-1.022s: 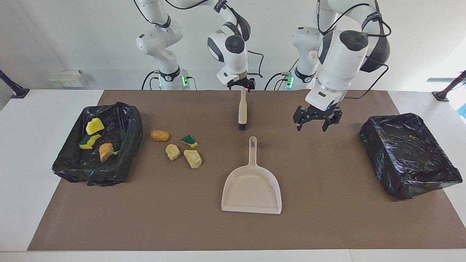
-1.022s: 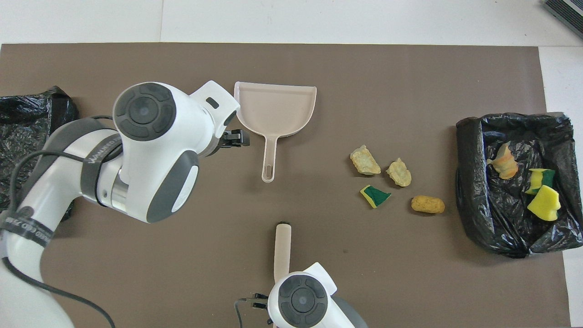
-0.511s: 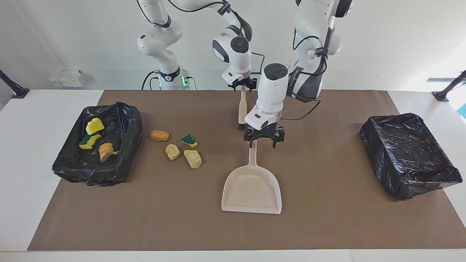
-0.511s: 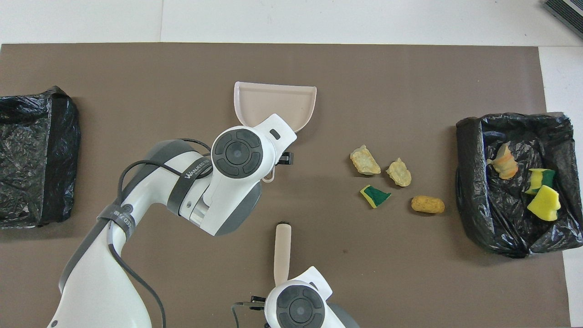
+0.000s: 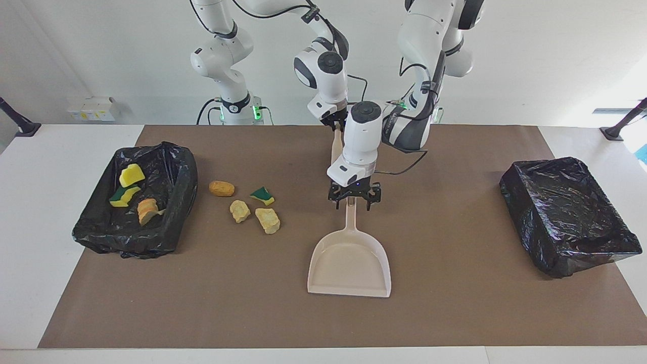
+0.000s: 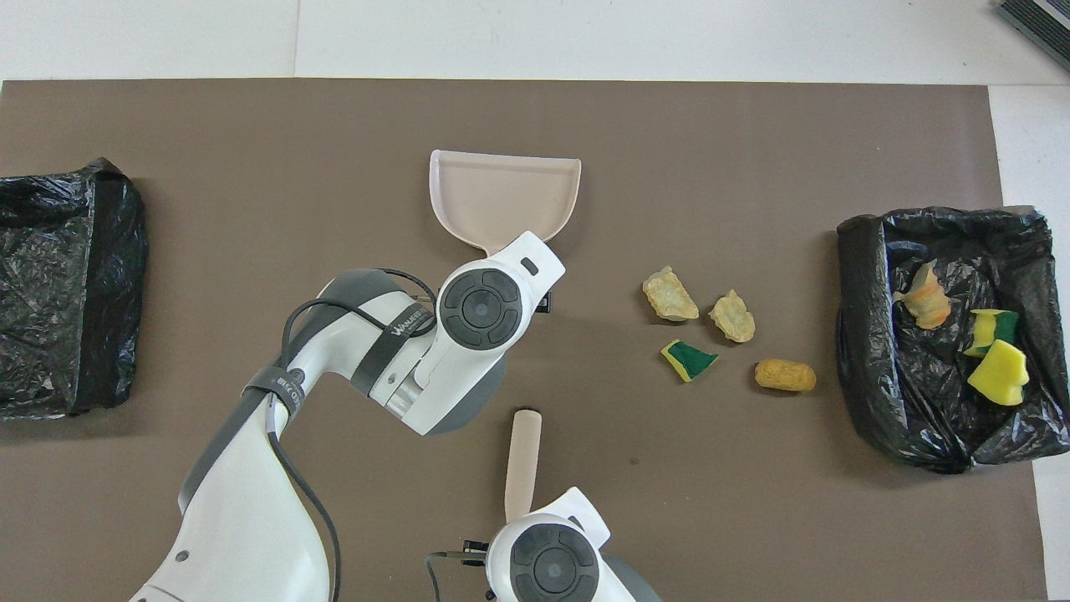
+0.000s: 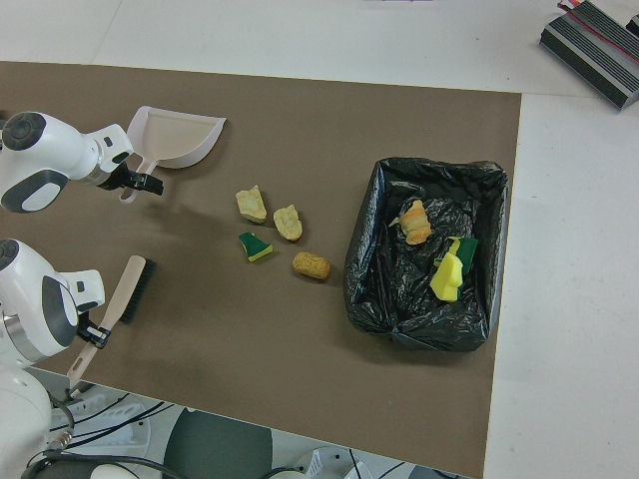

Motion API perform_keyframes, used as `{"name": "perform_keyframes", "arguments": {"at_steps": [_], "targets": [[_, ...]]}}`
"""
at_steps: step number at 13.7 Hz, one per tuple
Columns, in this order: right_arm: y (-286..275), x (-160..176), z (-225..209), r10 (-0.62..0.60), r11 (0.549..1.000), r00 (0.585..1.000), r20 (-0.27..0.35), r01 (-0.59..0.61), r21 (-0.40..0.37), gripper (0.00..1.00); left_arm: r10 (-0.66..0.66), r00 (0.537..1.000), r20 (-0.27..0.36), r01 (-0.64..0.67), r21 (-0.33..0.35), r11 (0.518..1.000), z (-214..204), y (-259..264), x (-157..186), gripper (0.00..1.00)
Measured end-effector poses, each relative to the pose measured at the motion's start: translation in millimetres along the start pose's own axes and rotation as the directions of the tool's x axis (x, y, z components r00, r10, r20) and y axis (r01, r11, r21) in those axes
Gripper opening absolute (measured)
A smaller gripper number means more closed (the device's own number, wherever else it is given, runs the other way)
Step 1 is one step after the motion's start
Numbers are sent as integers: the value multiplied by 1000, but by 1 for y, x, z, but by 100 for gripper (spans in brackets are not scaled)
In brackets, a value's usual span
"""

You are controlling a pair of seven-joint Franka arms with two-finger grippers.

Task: Sweep and dump trash in bin
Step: 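Move the right gripper with the brush toward the remaining crusts and sponge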

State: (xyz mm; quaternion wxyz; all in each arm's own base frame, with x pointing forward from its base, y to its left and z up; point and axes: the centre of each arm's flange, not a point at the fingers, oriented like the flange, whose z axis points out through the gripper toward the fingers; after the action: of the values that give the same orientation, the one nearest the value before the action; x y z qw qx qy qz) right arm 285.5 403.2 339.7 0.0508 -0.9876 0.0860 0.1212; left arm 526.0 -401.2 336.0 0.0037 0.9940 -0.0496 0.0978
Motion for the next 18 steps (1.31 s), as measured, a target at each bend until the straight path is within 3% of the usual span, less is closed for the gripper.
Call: {"name": "perform_keyframes", "arguments": {"at_steps": [4,8,13,14,15,16,18], "targets": [[23,20,-64,14,998,998,69,-9,-67,26,-3,1000,9,3,11,1000,-10,-2,2,99],[86,37,-137,3,982,996,84,12,-187,26,-2,1000,22,1,21,1000,-10,-2,0,87],[181,88,-163,51,932,995,86,-17,-361,26,-4,1000,24,4,23,1000,-17,-1,-1,79],[203,99,-160,61,923,994,93,-21,-384,26,-4,1000,24,3,23,1000,-19,-1,-1,70],[224,108,-156,73,912,993,98,-27,-409,26,-4,1000,23,4,22,1000,-21,0,-1,70],[242,114,-151,84,901,991,105,-31,-433,26,-5,1000,22,4,21,1000,-22,0,-1,63],[271,121,-138,98,881,987,125,-28,-472,26,-5,1000,21,4,21,1000,-22,0,-1,33]]}}
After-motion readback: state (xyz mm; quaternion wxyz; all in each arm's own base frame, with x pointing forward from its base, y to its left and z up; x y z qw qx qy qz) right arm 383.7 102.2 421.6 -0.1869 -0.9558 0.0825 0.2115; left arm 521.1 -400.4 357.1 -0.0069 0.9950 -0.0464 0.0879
